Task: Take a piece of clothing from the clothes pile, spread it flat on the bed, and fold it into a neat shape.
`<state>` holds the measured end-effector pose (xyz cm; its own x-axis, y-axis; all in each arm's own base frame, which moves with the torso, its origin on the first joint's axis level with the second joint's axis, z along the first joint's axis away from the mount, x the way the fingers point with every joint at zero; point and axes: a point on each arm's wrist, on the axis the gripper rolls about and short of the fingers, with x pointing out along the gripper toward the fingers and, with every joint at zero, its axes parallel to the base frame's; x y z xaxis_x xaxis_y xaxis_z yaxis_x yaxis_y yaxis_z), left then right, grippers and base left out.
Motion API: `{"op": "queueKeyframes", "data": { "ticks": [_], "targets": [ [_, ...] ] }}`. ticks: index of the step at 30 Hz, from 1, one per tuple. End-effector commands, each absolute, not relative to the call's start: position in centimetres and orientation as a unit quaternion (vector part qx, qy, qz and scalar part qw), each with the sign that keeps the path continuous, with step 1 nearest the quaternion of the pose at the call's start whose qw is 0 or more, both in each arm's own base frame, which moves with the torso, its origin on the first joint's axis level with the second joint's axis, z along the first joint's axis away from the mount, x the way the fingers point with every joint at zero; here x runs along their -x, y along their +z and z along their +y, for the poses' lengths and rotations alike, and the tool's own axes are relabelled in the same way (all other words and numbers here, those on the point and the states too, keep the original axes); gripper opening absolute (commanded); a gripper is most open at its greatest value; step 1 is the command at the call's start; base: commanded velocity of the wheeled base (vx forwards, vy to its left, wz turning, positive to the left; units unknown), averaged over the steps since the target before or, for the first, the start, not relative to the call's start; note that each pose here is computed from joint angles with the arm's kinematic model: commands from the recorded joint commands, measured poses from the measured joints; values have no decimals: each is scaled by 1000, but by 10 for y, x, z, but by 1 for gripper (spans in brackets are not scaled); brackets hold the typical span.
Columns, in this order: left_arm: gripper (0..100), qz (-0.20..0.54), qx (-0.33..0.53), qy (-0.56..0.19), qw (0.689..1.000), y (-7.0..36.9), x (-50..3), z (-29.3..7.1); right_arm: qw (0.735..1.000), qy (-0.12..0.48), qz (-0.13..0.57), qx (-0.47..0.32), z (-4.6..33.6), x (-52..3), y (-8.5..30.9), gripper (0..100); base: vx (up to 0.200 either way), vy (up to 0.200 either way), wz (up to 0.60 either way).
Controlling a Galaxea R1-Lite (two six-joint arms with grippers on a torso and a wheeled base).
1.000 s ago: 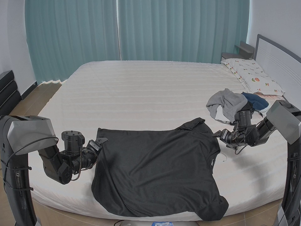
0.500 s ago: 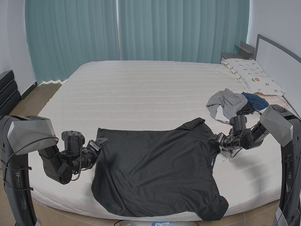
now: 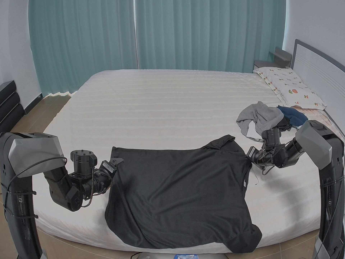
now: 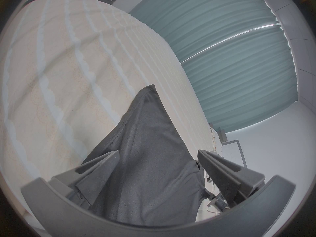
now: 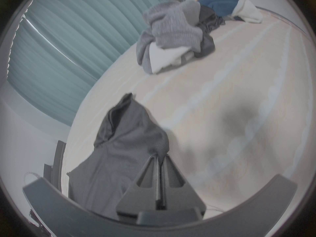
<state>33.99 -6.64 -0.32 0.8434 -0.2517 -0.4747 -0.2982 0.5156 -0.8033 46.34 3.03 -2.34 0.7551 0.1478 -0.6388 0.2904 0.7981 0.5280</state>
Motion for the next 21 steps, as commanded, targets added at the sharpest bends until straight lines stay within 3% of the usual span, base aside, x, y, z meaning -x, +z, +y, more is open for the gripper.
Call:
{"op": "queueKeyframes", "data": {
  "ticks": [1, 9, 19, 20, 21],
  "targets": [
    [100, 280, 492, 15, 824, -4, -340, -66, 898, -48, 304, -314, 23, -475, -1, 0, 0, 0, 0],
    [100, 280, 492, 15, 824, -4, -340, -66, 921, -40, 263, -284, 16, -489, 19, 0, 0, 0, 0],
    [100, 280, 491, 15, 825, -4, -340, -66, 933, -5, 233, -273, 41, -495, 18, 0, 0, 0, 0],
    [100, 279, 490, 14, 826, -4, -340, -66, 933, -7, 236, -271, 42, -495, 16, 100, 0, 0, 0],
    [100, 279, 490, 14, 826, -4, -340, -66, 933, -7, 236, -271, 42, -495, 16, 100, 0, 0, 0]
  ]
}}
